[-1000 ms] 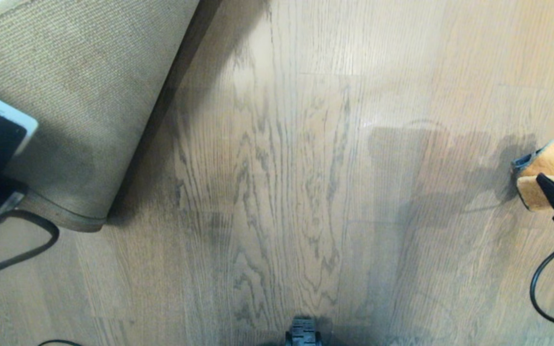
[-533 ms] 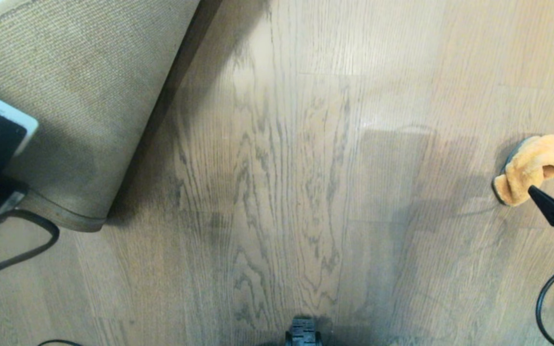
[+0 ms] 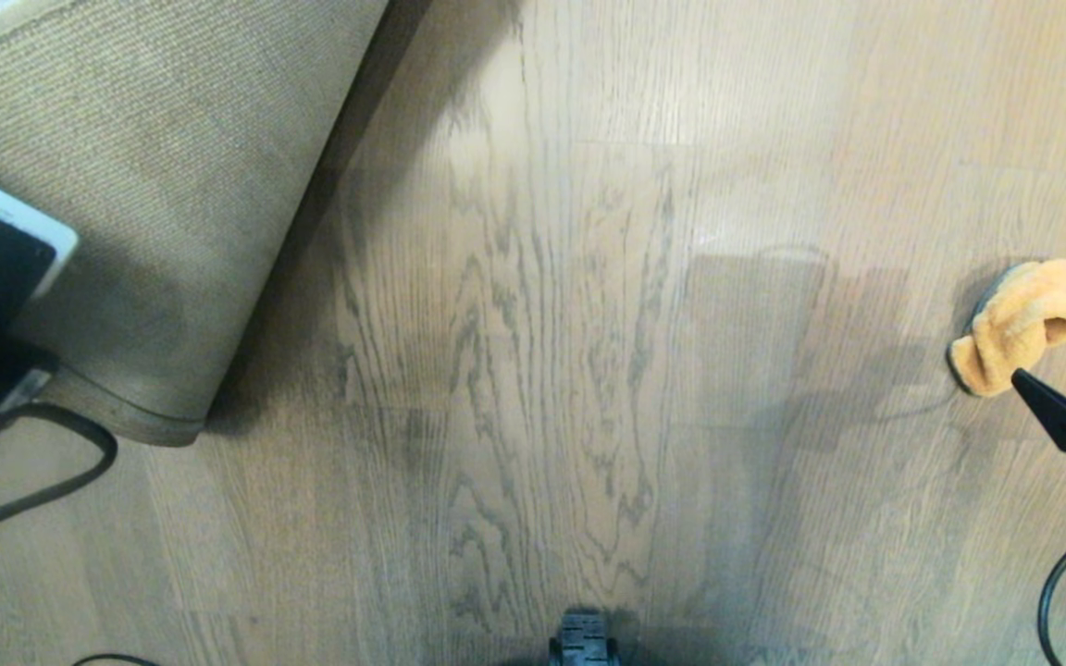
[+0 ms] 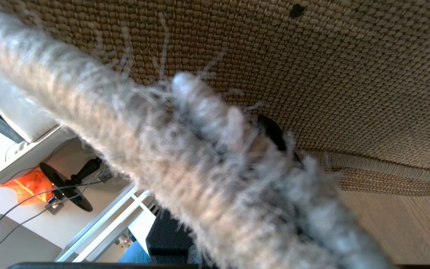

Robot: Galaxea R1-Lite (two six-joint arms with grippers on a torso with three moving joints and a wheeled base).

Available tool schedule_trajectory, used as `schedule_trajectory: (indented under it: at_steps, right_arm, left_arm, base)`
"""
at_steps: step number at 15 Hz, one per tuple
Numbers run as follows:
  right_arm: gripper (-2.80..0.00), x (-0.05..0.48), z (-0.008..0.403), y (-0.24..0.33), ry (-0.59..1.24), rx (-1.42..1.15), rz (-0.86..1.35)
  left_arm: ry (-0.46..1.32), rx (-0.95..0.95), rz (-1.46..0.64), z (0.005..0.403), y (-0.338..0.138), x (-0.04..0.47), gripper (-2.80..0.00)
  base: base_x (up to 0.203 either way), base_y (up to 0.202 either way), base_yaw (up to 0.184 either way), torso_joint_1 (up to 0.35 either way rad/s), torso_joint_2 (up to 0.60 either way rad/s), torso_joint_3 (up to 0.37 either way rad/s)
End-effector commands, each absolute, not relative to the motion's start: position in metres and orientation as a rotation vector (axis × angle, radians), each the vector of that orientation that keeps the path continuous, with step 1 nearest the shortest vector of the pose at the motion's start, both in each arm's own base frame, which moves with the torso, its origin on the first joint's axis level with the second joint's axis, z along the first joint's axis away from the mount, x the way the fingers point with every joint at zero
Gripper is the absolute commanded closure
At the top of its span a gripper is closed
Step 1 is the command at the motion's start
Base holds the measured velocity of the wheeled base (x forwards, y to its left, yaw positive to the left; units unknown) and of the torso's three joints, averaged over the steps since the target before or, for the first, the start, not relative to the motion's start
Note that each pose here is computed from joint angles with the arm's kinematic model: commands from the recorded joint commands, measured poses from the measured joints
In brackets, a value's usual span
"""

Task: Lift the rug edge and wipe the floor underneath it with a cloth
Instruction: Put down the rag, then lay down the carpet

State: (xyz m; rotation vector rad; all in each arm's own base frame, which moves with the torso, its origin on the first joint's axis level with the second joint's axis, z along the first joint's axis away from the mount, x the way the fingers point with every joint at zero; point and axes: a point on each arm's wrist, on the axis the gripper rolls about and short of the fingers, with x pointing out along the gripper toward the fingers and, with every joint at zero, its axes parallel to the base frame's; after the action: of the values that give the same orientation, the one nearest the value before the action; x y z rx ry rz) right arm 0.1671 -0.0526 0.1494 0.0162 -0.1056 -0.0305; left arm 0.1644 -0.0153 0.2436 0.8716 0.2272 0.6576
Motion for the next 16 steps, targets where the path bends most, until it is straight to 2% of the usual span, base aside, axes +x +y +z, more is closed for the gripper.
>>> schedule_trajectory:
  at_steps: [1, 3, 4, 9, 16]
  right_arm:
    - [-2.8, 0.166, 0.154, -0.052, -0.152, 0.0, -0.028]
    - [-2.8, 0.166, 0.154, -0.052, -0.152, 0.0, -0.027]
    - [0.0, 0.166, 0.155, -0.052, -0.154, -0.001, -0.025]
    - [0.0, 0.151, 0.166, -0.046, -0.22, -0.017, -0.005]
    - [0.0, 0.106, 0.168, -0.029, -0.206, -0.027, 0.064]
  left_arm:
    - [0.23, 0.875, 0.661, 0.243, -0.015, 0.165, 0.0]
    - [0.23, 0.875, 0.662, 0.243, -0.015, 0.165, 0.0]
    - [0.23, 0.875, 0.662, 0.243, -0.015, 0.165, 0.0]
    - [0.224, 0.87, 0.666, 0.246, -0.015, 0.165, 0.0]
    - [0.224, 0.869, 0.67, 0.246, -0.015, 0.165, 0.0]
  base:
    - [0.0, 0.0, 0.0, 0.0, 0.0, 0.0]
    - [0.0, 0.0, 0.0, 0.0, 0.0, 0.0]
    - [0.0, 0.0, 0.0, 0.0, 0.0, 0.0]
    - [0.0, 0.0, 0.0, 0.0, 0.0, 0.0]
    - [0.0, 0.0, 0.0, 0.0, 0.0, 0.0]
